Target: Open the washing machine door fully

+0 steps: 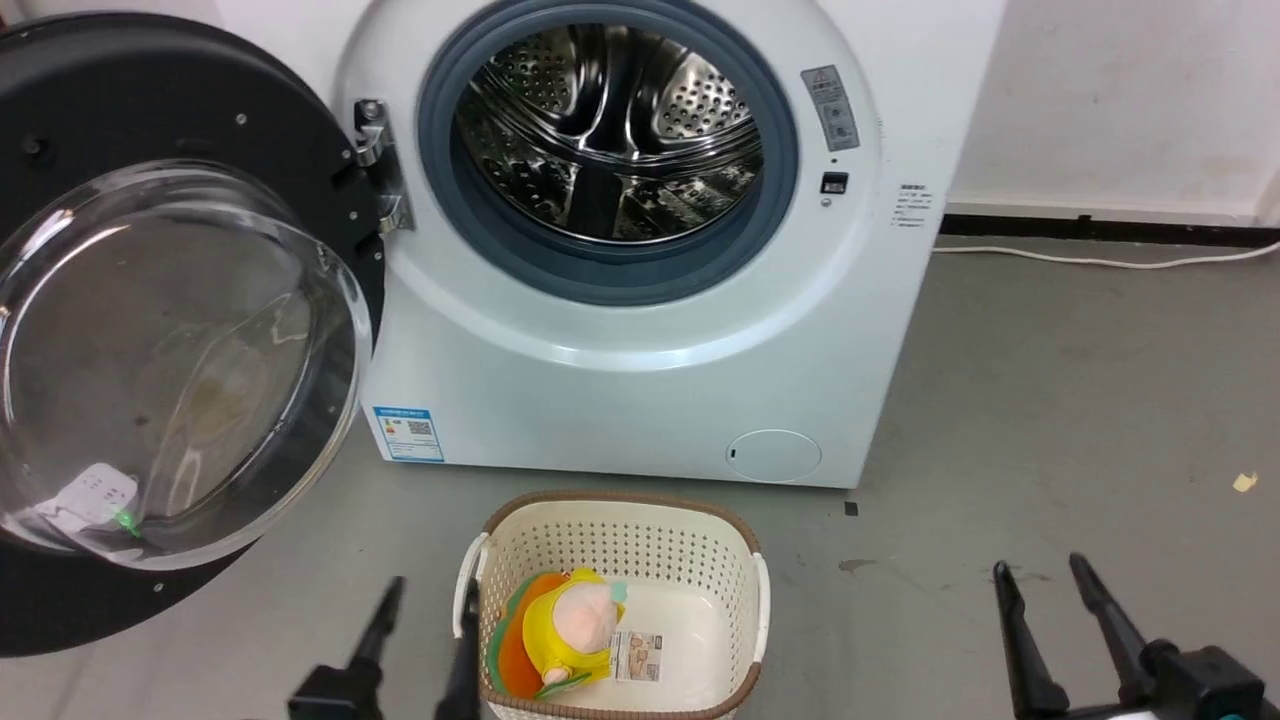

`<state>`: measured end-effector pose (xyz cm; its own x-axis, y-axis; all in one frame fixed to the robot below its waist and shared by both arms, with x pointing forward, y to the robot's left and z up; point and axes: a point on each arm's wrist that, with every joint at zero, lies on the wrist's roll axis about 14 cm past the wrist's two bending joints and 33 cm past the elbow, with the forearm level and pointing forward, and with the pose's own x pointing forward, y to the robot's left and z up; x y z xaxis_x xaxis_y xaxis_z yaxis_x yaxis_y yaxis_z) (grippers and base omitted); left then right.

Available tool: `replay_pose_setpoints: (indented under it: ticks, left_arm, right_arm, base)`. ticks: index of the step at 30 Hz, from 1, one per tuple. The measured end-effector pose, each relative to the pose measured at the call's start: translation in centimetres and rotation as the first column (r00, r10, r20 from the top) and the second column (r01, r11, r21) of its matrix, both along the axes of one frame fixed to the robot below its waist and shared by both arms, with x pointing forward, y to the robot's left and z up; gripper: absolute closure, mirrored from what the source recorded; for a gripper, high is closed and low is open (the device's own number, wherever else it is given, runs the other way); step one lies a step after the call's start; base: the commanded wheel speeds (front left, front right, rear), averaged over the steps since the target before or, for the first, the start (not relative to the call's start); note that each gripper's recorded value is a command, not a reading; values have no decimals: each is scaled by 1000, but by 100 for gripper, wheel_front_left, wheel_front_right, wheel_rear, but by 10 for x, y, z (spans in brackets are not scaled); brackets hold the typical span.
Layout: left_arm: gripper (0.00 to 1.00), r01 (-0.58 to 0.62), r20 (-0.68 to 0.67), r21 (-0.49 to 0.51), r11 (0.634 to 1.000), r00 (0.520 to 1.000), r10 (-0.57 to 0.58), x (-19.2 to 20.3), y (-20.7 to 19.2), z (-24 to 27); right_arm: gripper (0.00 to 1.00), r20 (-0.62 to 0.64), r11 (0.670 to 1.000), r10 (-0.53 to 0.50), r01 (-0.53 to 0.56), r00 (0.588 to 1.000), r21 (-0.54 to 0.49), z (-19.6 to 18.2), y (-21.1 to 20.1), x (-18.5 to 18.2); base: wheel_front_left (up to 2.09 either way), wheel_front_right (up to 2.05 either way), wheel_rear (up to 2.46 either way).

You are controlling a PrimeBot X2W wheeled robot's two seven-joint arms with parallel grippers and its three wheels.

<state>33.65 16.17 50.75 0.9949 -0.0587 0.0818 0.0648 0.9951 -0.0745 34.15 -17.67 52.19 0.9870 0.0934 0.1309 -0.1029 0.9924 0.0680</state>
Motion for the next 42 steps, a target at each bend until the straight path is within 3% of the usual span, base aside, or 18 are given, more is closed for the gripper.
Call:
replay_pose_setpoints:
  ticks: [6, 26, 27, 42]
  left_arm:
    - [0, 42, -12, 14, 999, 999, -42, -3, -14, -5]
    - [0, 27, -2, 22, 999, 1000, -27, -3, -13, -2]
    - [100, 26, -3, 24, 999, 1000, -26, -3, -13, -3]
    - [100, 26, -24, 29, 999, 999, -25, -2, -12, -6]
  right_arm:
    - [0, -42, 1000, -24, 24, 999, 4, -14, -5, -6]
    - [0, -64, 1000, -21, 22, 998, 9, -21, -1, -6]
    - [100, -64, 1000, -20, 20, 998, 9, -21, 0, -6]
    - [100, -84, 1000, -15, 16, 996, 7, -23, 1, -5]
  base:
    - [0, 0, 0]
    - [0, 0, 0]
    - [0, 0, 0]
    - [0, 0, 0]
